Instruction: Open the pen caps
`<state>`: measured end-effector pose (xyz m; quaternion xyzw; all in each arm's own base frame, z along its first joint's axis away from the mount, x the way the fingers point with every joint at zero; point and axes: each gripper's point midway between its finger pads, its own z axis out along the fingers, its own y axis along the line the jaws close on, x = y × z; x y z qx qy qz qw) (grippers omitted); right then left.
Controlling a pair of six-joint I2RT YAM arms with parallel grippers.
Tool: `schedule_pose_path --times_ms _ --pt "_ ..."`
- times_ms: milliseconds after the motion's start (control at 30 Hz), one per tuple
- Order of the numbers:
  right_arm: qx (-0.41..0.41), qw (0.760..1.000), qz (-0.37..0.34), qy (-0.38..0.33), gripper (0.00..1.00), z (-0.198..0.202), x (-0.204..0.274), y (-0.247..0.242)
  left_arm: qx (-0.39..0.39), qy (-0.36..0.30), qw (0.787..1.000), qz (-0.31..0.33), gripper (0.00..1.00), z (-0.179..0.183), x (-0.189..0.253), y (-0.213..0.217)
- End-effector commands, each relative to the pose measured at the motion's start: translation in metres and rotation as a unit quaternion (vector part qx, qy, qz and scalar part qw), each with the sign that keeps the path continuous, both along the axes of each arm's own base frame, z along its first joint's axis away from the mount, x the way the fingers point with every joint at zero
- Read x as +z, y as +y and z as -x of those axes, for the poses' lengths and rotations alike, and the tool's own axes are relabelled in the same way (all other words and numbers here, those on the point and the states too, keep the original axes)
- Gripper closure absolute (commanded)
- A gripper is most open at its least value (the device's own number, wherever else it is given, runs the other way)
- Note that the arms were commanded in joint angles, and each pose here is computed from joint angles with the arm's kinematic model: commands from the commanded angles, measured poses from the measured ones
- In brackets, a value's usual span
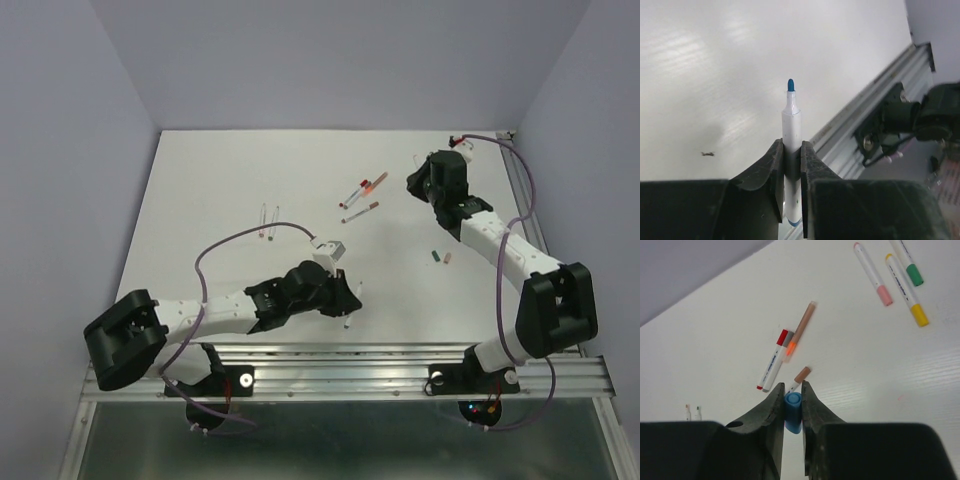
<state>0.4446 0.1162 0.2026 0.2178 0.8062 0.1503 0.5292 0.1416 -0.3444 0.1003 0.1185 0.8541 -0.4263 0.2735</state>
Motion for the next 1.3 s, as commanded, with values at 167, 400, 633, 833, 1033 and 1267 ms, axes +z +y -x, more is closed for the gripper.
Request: schedule_pose_path --times_ms 167,400,633,833,1033,1267 --pt "-0.007 0.993 0.079 0.087 0.99 0.057 -0.067 -0.030 0.203 -0.065 0.962 -0.170 1.00 -0.121 0.025 0.071" --pt "-0.002 0.980 0.113 0.164 0.97 0.091 -0.120 -0.043 0.314 -0.067 0.911 -0.260 0.96 -0.207 0.030 0.143" --pt "-0.028 0.965 0.145 0.218 0.84 0.095 -0.151 -0.056 0.340 -0.043 0.879 -0.331 0.92 -0.254 0.003 0.165" --pt "-0.026 0.964 0.141 0.225 0.68 0.098 -0.159 -0.055 0.348 -0.039 0.862 -0.368 0.85 -0.257 -0.005 0.185" --pt "-0.018 0.963 0.143 0.226 0.46 0.102 -0.159 -0.055 0.342 -0.026 0.863 -0.370 0.86 -0.261 -0.009 0.181" --pt "-0.009 0.982 0.112 0.152 0.17 0.106 -0.110 -0.051 0.336 -0.035 0.859 -0.385 0.82 -0.271 -0.013 0.182"
